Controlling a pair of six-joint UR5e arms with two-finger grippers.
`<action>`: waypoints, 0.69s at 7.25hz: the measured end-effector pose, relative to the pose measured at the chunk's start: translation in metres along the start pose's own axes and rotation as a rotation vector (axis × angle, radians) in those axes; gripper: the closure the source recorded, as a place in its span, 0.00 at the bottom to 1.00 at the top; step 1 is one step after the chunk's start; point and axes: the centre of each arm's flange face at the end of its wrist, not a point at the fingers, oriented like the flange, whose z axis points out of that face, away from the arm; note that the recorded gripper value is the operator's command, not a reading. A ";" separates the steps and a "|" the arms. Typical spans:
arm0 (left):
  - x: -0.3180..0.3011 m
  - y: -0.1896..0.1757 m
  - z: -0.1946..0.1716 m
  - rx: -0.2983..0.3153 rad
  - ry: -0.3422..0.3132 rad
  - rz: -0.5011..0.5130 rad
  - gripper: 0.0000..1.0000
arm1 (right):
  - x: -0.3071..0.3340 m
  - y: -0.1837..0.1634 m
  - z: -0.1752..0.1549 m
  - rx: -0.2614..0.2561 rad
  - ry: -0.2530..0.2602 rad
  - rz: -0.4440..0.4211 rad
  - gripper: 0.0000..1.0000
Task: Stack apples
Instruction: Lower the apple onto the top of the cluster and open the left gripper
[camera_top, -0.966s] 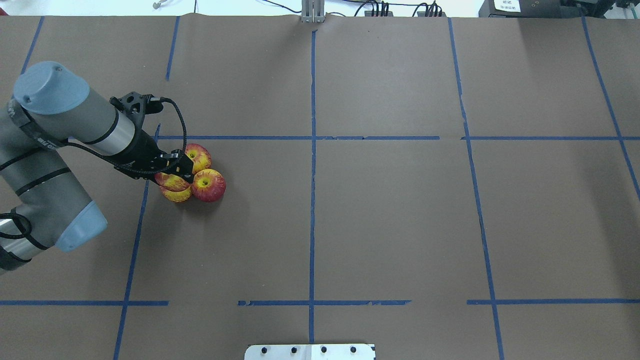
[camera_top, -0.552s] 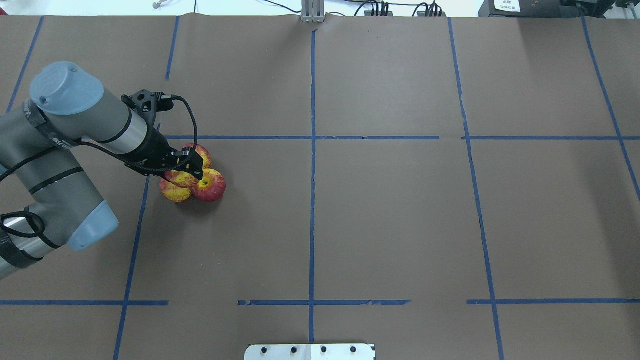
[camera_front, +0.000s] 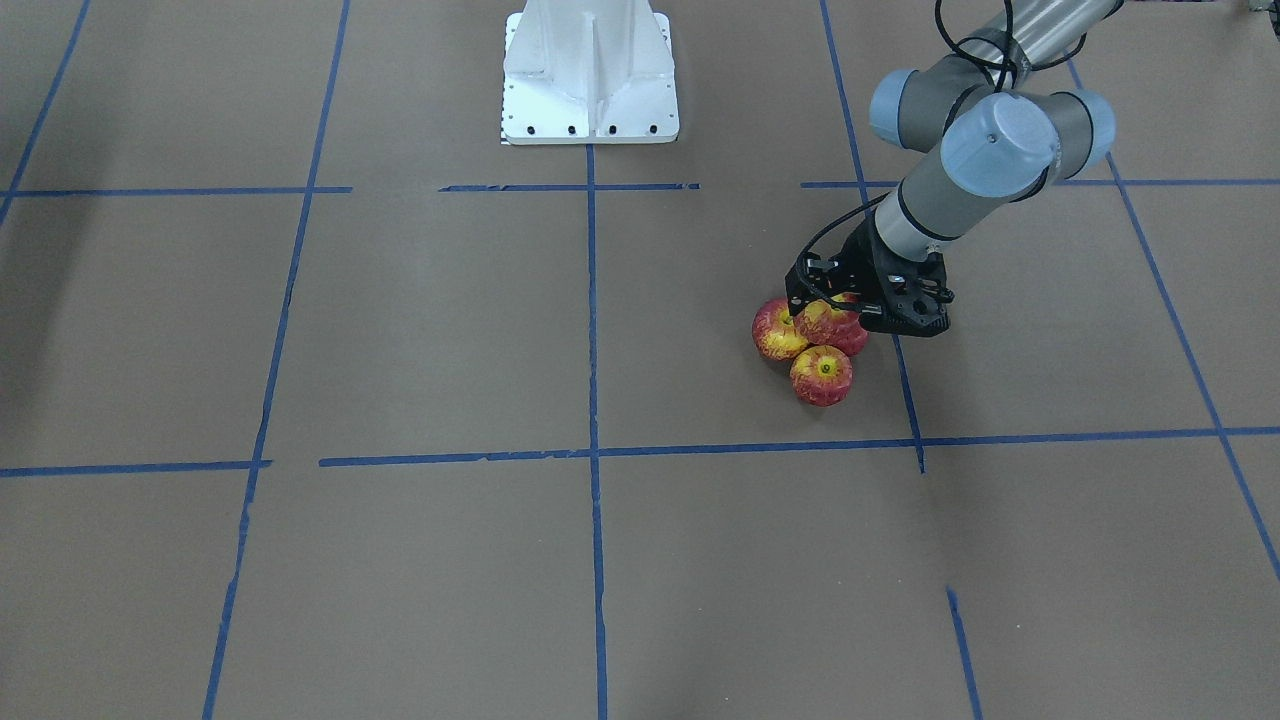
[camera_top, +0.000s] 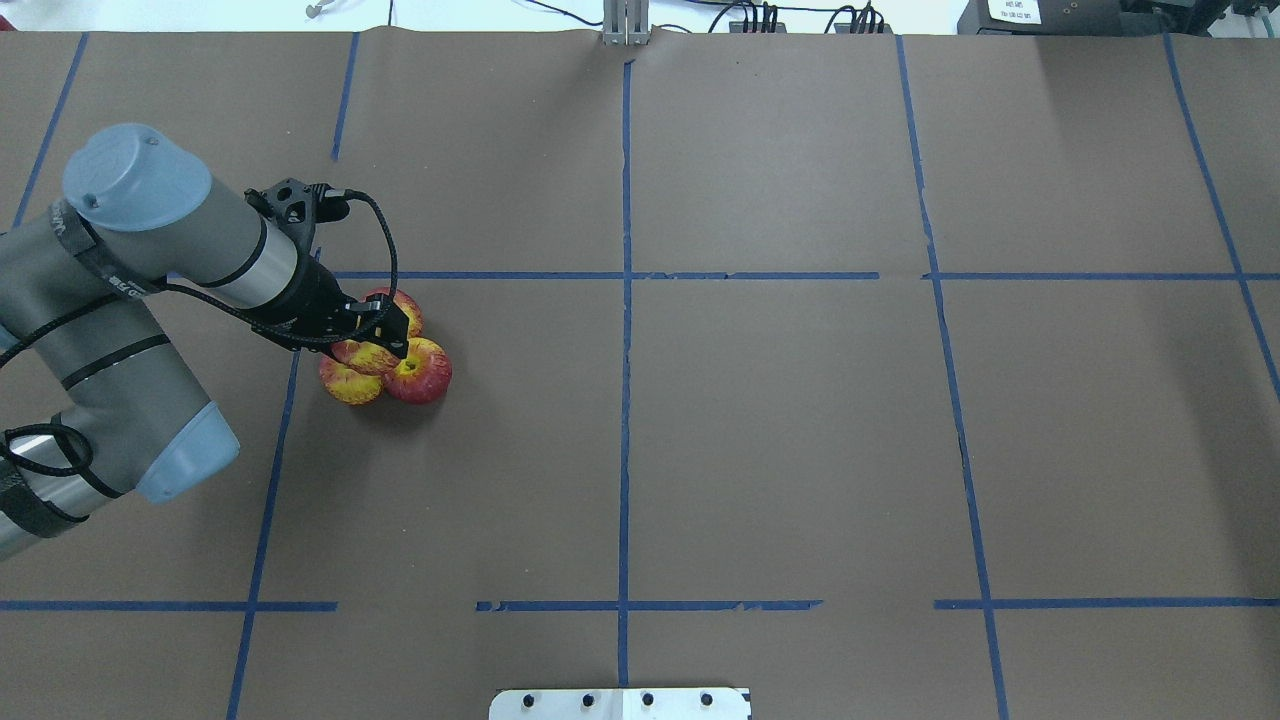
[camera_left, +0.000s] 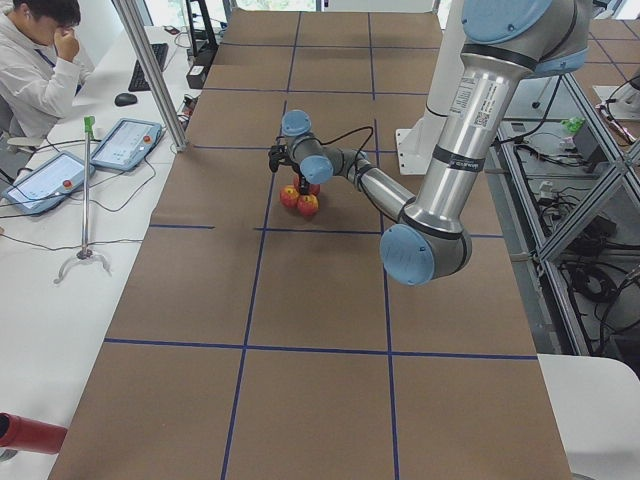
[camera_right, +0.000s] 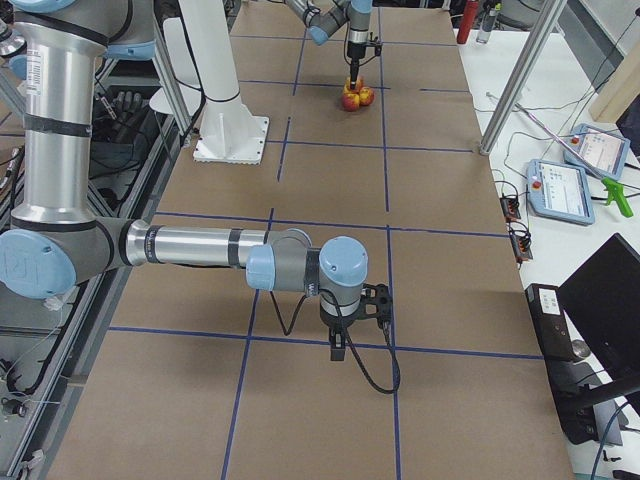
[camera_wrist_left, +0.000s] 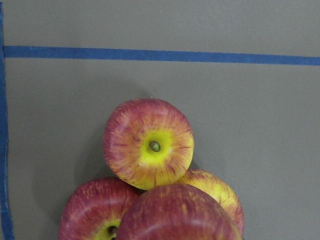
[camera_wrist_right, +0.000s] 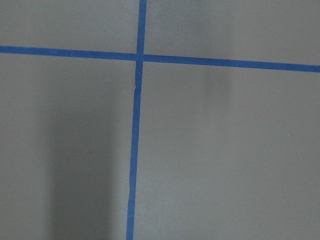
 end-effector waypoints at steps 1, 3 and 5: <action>-0.001 -0.002 0.000 0.019 -0.012 -0.001 0.65 | 0.000 0.000 0.000 0.000 0.000 0.000 0.00; -0.002 -0.004 0.000 0.040 -0.025 -0.002 0.00 | 0.000 0.000 0.000 0.000 0.001 0.000 0.00; -0.001 -0.004 -0.001 0.045 -0.025 -0.001 0.00 | 0.000 0.000 0.000 0.000 0.001 0.001 0.00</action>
